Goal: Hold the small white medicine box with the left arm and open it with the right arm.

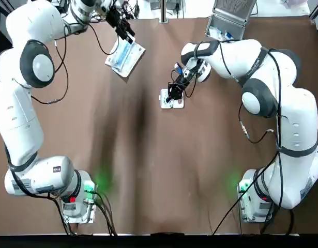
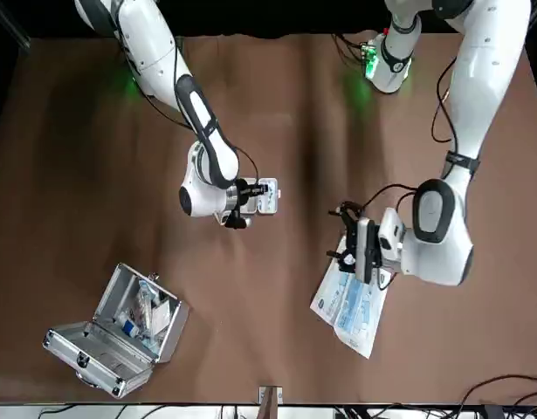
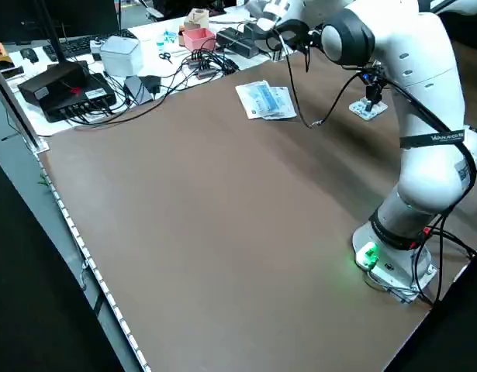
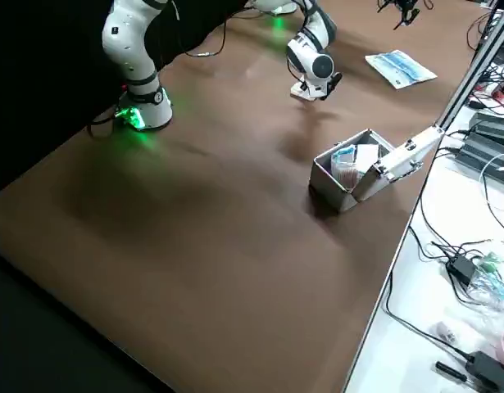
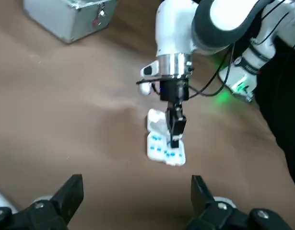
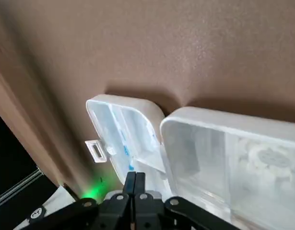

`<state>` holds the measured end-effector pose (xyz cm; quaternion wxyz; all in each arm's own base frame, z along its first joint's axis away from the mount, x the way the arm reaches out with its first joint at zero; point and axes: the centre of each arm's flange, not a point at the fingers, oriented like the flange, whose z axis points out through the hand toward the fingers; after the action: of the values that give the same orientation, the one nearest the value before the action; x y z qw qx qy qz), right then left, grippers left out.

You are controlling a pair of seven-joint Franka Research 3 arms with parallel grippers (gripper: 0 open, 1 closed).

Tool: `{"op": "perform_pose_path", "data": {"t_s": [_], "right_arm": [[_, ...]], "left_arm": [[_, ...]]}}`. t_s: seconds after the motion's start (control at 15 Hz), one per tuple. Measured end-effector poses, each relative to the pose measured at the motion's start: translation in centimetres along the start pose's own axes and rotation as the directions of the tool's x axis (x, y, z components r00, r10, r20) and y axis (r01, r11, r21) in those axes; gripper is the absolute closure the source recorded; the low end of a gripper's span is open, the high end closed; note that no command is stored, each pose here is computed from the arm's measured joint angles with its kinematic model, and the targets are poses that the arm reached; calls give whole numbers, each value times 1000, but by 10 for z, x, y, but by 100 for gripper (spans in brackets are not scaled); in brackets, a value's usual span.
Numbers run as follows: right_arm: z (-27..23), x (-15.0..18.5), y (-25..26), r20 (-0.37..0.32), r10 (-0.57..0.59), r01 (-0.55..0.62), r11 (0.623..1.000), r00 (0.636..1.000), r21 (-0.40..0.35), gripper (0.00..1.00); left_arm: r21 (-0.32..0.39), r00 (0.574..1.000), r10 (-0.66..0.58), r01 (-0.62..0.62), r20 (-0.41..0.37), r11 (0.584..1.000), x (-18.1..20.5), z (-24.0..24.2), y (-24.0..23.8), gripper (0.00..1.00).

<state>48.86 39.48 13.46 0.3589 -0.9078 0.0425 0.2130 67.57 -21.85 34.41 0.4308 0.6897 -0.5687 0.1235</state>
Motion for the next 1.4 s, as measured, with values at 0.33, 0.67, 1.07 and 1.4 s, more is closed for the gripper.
{"op": "perform_pose_path", "data": {"t_s": [0.33,0.67,1.07,1.4], "right_arm": [[-4,3,-4,-7,-4,4,1000,1000,5,99],[-36,15,-15,37,3,-4,1000,999,10,99],[-161,30,-38,86,-32,44,988,996,-145,99],[-276,21,-50,112,-63,92,957,992,-277,97]], "left_arm": [[109,990,12,-28,144,994,4,-44,13,0],[230,976,-15,-37,219,973,9,-102,37,0],[349,928,-352,292,122,890,21,-129,57,0],[445,797,-602,523,46,727,22,-141,65,0]]}}
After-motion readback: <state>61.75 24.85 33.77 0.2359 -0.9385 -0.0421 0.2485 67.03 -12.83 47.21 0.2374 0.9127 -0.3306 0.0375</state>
